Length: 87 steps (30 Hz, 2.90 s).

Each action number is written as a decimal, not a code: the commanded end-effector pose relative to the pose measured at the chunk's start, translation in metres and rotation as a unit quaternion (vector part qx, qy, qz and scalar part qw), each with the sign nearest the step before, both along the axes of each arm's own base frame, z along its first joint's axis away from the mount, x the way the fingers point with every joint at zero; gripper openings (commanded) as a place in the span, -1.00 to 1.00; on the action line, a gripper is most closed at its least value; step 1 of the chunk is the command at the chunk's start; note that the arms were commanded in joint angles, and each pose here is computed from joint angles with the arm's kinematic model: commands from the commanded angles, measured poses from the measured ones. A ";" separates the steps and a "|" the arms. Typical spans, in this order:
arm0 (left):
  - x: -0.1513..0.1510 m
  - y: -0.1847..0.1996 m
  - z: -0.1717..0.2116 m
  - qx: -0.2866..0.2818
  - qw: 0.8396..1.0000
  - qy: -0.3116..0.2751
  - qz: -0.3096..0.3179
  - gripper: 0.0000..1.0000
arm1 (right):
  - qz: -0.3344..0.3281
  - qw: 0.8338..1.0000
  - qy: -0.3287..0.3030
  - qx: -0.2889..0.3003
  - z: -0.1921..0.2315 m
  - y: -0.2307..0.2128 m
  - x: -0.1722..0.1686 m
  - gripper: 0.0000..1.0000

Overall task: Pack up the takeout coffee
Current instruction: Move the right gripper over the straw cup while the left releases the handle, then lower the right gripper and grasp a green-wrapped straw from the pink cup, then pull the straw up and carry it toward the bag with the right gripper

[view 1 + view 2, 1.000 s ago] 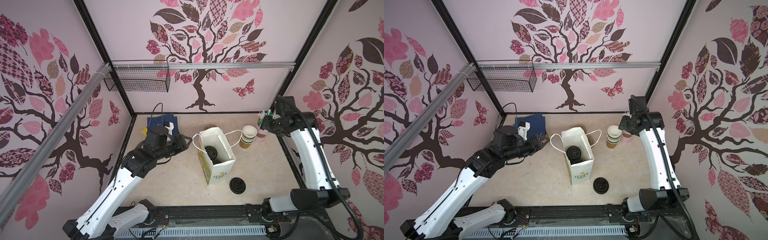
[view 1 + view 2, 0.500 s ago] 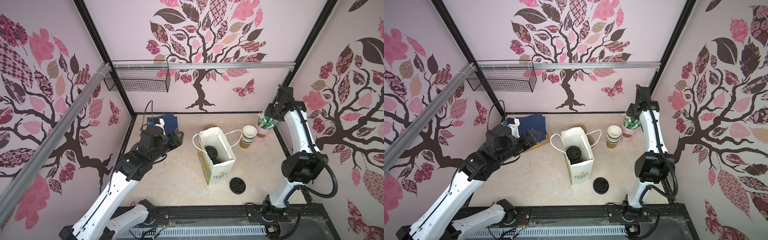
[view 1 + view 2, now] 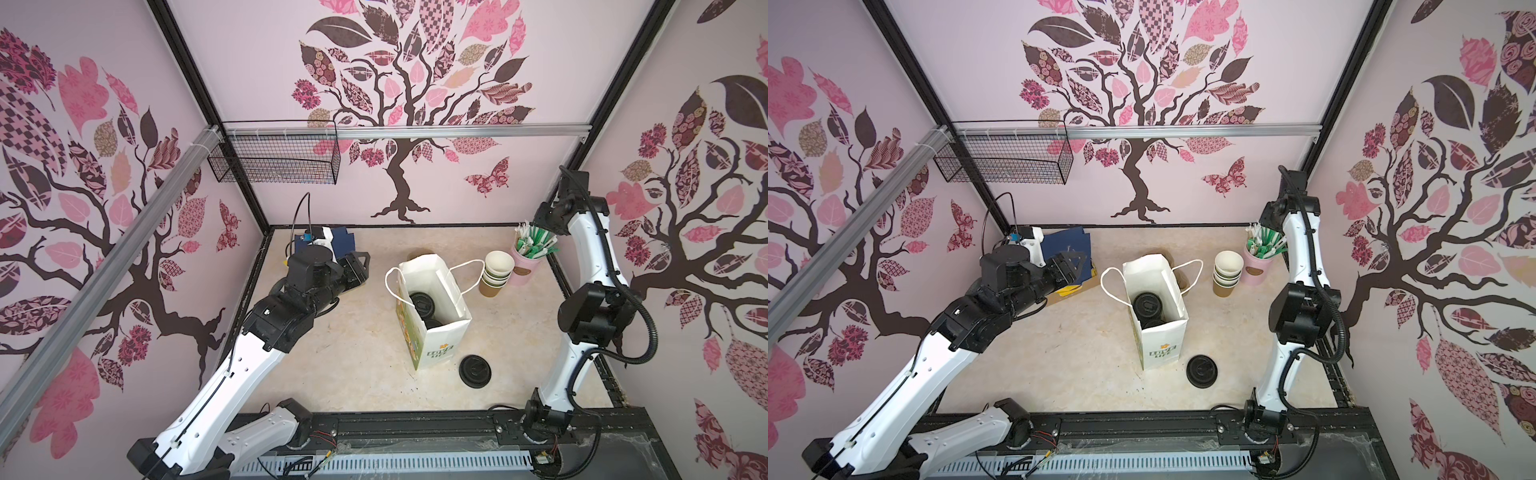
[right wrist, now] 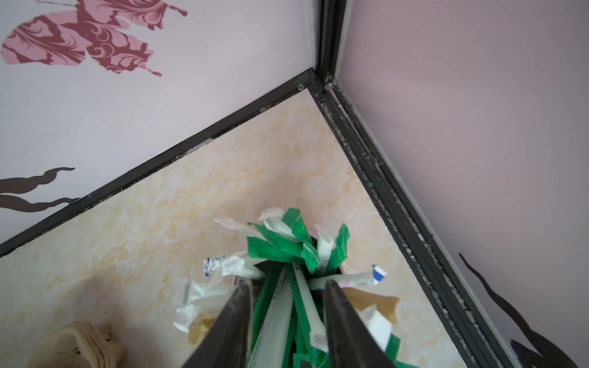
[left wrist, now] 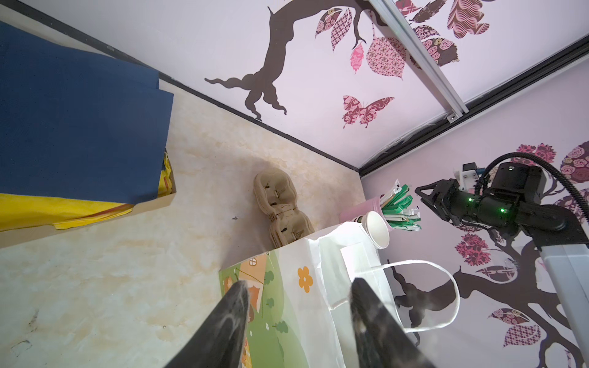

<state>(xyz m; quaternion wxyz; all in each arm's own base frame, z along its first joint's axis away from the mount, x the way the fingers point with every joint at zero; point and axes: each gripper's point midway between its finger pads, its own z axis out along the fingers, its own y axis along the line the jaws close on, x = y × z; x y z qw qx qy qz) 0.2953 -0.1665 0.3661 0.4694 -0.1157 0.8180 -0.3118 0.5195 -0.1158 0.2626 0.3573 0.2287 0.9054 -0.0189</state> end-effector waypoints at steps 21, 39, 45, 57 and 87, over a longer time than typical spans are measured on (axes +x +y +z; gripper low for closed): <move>0.014 0.003 0.001 0.016 1.000 -0.020 0.015 0.11 | 0.016 1.000 0.000 -0.002 -0.029 -0.002 0.035 -0.40; 0.009 0.007 0.005 0.020 0.999 -0.022 0.016 0.11 | 0.018 1.000 -0.009 -0.011 -0.025 -0.004 0.038 -1.00; 0.006 0.008 0.006 0.018 0.999 -0.024 0.016 0.11 | 0.020 0.999 -0.036 -0.018 0.010 -0.002 0.025 -1.00; -0.002 0.010 0.008 0.022 0.999 -0.027 0.005 0.12 | 0.019 0.992 -0.115 -0.041 0.099 0.007 -0.018 -1.00; -0.052 -0.050 0.017 -0.021 0.976 0.002 -0.217 0.36 | 0.200 0.884 -0.403 0.129 0.329 0.156 -0.184 -1.00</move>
